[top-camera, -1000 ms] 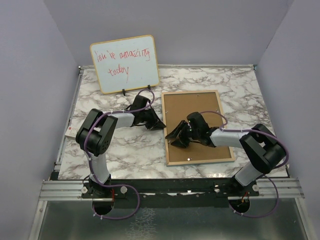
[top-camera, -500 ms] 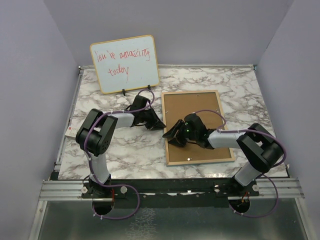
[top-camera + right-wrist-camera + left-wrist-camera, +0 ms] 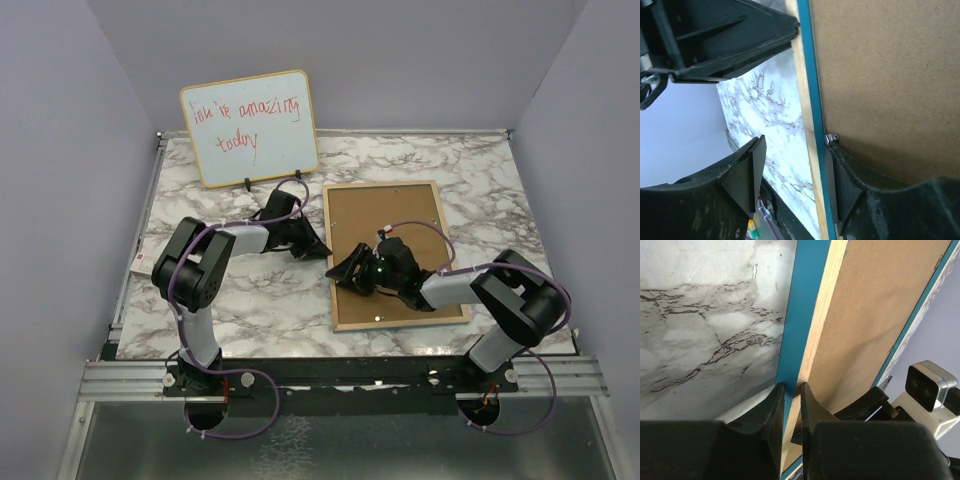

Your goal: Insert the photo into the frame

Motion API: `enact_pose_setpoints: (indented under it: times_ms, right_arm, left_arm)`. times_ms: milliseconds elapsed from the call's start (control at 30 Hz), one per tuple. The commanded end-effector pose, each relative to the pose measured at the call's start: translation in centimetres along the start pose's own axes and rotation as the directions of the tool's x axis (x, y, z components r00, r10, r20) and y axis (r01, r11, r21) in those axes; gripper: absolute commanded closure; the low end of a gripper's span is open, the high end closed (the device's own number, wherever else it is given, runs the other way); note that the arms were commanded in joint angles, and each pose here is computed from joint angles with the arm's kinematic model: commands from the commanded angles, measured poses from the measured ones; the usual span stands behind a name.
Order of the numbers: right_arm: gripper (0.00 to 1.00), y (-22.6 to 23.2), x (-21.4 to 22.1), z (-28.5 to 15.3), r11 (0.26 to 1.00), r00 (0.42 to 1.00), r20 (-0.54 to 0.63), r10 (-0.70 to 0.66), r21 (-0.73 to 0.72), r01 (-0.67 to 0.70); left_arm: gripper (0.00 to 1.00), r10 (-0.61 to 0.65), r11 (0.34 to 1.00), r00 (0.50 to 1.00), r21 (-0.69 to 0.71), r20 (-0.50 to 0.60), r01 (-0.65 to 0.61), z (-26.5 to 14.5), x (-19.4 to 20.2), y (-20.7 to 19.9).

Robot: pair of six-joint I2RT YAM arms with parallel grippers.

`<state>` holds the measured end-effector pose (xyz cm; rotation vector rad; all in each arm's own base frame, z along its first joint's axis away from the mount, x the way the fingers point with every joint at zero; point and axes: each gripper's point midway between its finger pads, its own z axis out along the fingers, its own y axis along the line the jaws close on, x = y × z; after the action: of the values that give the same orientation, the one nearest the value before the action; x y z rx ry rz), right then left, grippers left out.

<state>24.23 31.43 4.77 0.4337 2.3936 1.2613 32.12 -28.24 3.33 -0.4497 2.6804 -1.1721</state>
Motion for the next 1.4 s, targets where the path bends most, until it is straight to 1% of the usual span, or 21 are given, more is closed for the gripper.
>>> enact_pose_setpoints:
  times_ms: [0,100,133,200,300,367,467,600,667,733,867,967,1067,1167,1233,1267,1367]
  right_arm:
    - [0.40,2.7,-1.4,-1.0,0.984,0.990,0.105,-0.100,-0.140,0.114]
    - [0.37,3.9,-1.7,-2.9,0.975,0.983,0.140,-0.119,-0.169,0.142]
    - [0.37,3.9,-2.2,-3.3,0.980,0.980,0.162,-0.113,-0.144,0.137]
    - [0.36,3.9,-3.2,-4.1,0.986,0.972,0.200,-0.121,-0.087,0.141]
    - [0.37,3.7,-4.9,-4.3,0.989,0.963,0.227,-0.145,0.027,0.143]
    - [0.38,4.0,-5.8,-4.2,0.988,0.962,0.227,-0.151,0.069,0.139]
    - [0.39,4.4,-8.3,-3.6,0.987,0.951,0.274,-0.142,0.117,0.114]
    - [0.40,4.4,-11.3,-1.9,0.985,0.957,0.273,-0.098,0.164,0.054]
    - [0.42,4.4,-11.9,-0.4,0.986,0.971,0.227,-0.071,0.163,0.034]
    - [0.45,4.4,-12.3,1.2,0.987,0.980,0.192,-0.055,0.159,0.024]
    - [0.56,3.8,-12.0,3.9,0.985,0.992,0.119,-0.037,0.173,0.016]
    - [0.67,3.4,-12.2,5.2,0.986,0.994,0.102,-0.029,0.168,0.012]
    - [0.73,3.3,-12.8,6.0,0.988,0.994,0.109,-0.027,0.154,0.010]
    - [0.76,2.8,-13.4,6.7,0.987,0.993,0.117,-0.022,0.164,0.003]
    - [0.76,2.6,-13.7,7.2,0.989,0.993,0.116,-0.026,0.151,0.008]
    - [0.76,2.5,-13.8,7.4,0.988,0.993,0.116,-0.029,0.151,0.011]
    - [0.71,2.4,-14.3,8.1,0.989,0.992,0.118,-0.054,0.145,0.037]
  left_arm:
    - [1.00,-0.042,0.989,0.997,-0.142,-0.057,0.034,0.9,1.8,4.1]
    - [1.00,-0.034,0.990,0.998,-0.141,-0.061,0.025,0.8,1.6,3.9]
    - [0.99,-0.026,0.990,0.998,-0.140,-0.060,0.017,0.7,1.4,3.8]
    - [0.94,-0.015,0.989,0.998,-0.148,-0.057,0.006,0.6,1.2,3.8]
    - [0.83,0.012,0.986,0.999,-0.164,-0.049,-0.020,0.3,1.0,4.0]
    - [0.75,0.041,0.984,0.998,-0.173,-0.046,-0.049,0.2,0.7,4.1]
    - [0.64,0.086,0.982,0.995,-0.164,-0.059,-0.095,0.3,0.5,3.8]
    - [0.57,0.129,0.981,0.987,-0.133,-0.090,-0.141,0.8,0.4,3.4]
    - [0.55,0.147,0.980,0.984,-0.121,-0.096,-0.158,1.0,0.2,3.1]
    - [0.55,0.160,0.977,0.982,-0.125,-0.098,-0.171,1.1,-0.1,3.0]
    - [0.65,0.156,0.966,0.984,-0.196,-0.088,-0.171,1.1,-0.5,4.3]
    - [0.72,0.155,0.954,0.984,-0.246,-0.088,-0.172,0.9,-0.5,5.5]
    - [0.76,0.150,0.944,0.983,-0.279,-0.104,-0.174,0.8,-0.1,6.5]
    - [0.79,0.148,0.940,0.983,-0.291,-0.112,-0.175,0.8,0.1,7.0]
    - [0.79,0.148,0.939,0.982,-0.296,-0.116,-0.176,0.8,0.1,7.2]
    - [0.79,0.147,0.938,0.982,-0.297,-0.119,-0.176,0.8,0.2,7.3]
    - [0.79,0.146,0.938,0.982,-0.299,-0.122,-0.177,0.8,0.2,7.3]
